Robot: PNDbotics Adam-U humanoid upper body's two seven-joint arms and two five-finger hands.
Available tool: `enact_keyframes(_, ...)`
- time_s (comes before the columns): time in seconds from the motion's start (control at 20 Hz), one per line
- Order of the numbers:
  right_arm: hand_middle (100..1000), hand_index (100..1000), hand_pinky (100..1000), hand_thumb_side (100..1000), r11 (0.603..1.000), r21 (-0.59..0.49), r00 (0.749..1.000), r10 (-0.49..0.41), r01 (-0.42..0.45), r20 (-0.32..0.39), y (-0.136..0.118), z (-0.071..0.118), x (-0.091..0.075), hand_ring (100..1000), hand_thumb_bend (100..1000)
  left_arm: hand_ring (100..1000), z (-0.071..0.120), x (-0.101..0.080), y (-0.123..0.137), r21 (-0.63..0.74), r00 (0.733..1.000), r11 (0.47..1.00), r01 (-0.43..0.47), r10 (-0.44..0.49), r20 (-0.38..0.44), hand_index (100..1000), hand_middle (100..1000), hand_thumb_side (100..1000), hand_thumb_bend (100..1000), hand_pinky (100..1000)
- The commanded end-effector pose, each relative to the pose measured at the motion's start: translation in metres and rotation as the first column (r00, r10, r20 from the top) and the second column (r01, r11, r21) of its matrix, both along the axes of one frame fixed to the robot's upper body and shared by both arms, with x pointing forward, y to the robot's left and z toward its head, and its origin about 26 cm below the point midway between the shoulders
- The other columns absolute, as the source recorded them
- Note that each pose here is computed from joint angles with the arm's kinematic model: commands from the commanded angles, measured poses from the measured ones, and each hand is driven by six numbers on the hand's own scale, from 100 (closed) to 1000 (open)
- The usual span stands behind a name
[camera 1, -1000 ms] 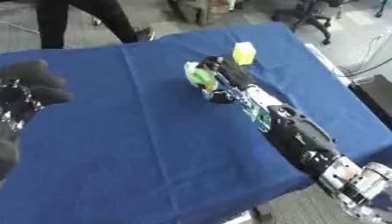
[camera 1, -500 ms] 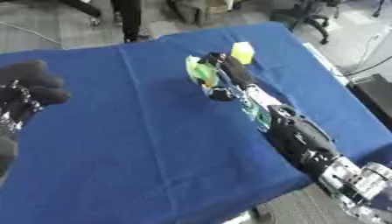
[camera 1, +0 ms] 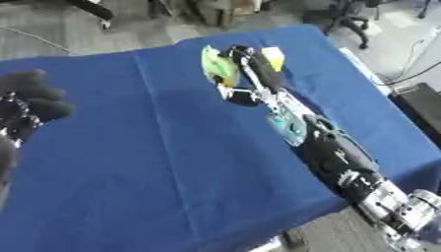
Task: Pick up the objects with one hand, pass them to the other hand, and then place them into the box on the other side of the table.
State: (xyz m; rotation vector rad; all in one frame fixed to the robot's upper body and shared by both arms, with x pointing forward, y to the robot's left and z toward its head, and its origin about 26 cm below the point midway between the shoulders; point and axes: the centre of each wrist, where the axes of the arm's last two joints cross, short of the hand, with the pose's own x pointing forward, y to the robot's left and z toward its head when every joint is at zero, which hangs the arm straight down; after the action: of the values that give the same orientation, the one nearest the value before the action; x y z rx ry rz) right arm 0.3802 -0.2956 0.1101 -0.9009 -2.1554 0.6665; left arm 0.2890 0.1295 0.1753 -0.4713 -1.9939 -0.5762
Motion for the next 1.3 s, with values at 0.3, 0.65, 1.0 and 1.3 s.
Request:
enact_keyframes(0.3, 100, 159, 478, 393, 0.953, 0.151, 0.959, 0.239, -0.261, 0.15, 0.043, 0.063, -0.035, 313, 100, 665, -0.025, 0.016, -0.004, 0.006, 0.995, 0.998, -0.066, 0.067, -0.073, 810, 652, 643, 746, 795)
enact_keyframes(0.65, 100, 161, 481, 414, 0.835, 0.18, 0.852, 0.491, -0.52, 0.182, 0.076, 0.094, -0.076, 317, 100, 694, -0.039, 0.02, -0.017, 0.051, 0.994, 0.999, -0.01, 0.016, -0.105, 813, 683, 627, 784, 801)
enact_keyframes(1.0, 100, 161, 485, 431, 0.718, 0.179, 0.739, 0.659, -0.673, 0.139, 0.093, 0.095, -0.082, 319, 100, 713, -0.042, 0.017, -0.033, 0.08, 0.991, 0.994, 0.069, -0.059, -0.117, 821, 703, 601, 807, 802)
enact_keyframes(1.3, 100, 161, 486, 470, 0.648, 0.168, 0.666, 0.741, -0.743, 0.085, 0.103, 0.088, -0.085, 318, 100, 739, -0.041, 0.013, -0.049, 0.06, 0.982, 0.989, 0.136, -0.126, -0.142, 847, 737, 509, 947, 811)
